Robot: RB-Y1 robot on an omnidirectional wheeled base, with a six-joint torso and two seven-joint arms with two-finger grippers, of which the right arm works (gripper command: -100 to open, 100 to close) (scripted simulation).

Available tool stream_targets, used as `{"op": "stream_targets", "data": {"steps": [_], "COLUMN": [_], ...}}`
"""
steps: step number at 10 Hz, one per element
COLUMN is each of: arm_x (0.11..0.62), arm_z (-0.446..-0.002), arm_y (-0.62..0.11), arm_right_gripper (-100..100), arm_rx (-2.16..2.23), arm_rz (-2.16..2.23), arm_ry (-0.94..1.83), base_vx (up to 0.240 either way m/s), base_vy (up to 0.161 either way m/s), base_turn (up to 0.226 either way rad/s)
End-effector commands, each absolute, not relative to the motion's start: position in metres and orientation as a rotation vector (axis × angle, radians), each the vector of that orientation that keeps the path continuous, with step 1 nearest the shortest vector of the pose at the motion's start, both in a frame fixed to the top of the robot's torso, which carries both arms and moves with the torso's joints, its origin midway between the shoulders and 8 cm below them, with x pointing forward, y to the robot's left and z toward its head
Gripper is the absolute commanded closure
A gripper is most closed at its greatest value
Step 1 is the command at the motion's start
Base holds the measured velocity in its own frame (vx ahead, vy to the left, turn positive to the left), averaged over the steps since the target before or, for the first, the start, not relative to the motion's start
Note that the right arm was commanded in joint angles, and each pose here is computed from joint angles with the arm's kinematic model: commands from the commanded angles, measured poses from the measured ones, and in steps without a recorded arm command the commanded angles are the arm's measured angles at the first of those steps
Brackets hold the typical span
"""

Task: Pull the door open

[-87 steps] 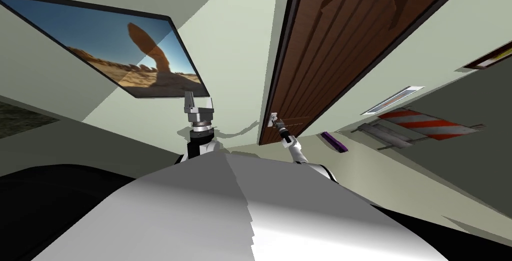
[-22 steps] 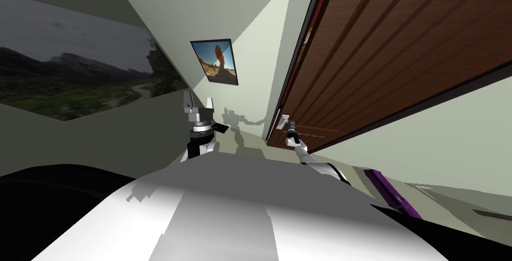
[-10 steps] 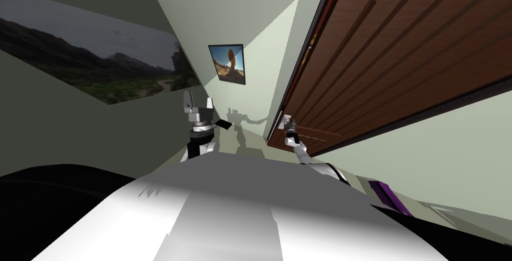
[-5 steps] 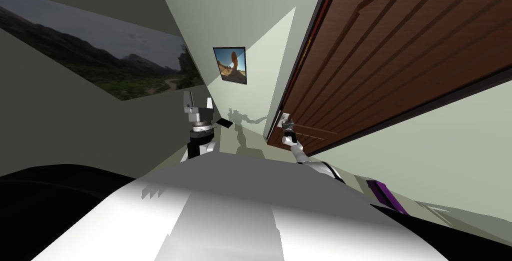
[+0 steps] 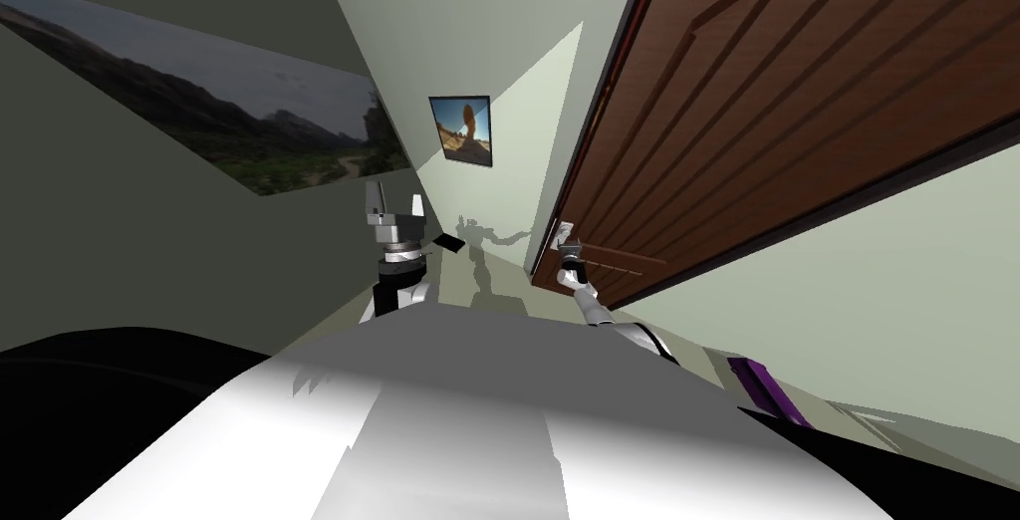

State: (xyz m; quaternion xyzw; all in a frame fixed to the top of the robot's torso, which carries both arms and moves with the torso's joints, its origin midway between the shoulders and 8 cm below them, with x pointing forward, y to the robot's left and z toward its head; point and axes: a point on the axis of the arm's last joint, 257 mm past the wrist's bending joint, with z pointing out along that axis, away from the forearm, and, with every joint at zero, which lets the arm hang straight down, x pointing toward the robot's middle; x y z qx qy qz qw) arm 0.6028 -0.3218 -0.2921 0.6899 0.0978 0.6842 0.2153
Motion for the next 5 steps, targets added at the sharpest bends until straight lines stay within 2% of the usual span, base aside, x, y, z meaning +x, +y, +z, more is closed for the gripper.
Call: {"op": "stream_targets", "data": {"steps": [1,5], "arm_x": [0.604,0.606], "arm_z": [-0.294,-0.295], "arm_y": [-0.314,-0.296], "arm_right_gripper": [-100,-100], "arm_rx": [1.959,2.058], "arm_rz": [1.946,2.053], "arm_ry": [0.186,-0.023], "base_vx": [-0.078,-0.103], "base_vy": [-0.033,-0.049], "base_turn": [0.035,0.035]}}
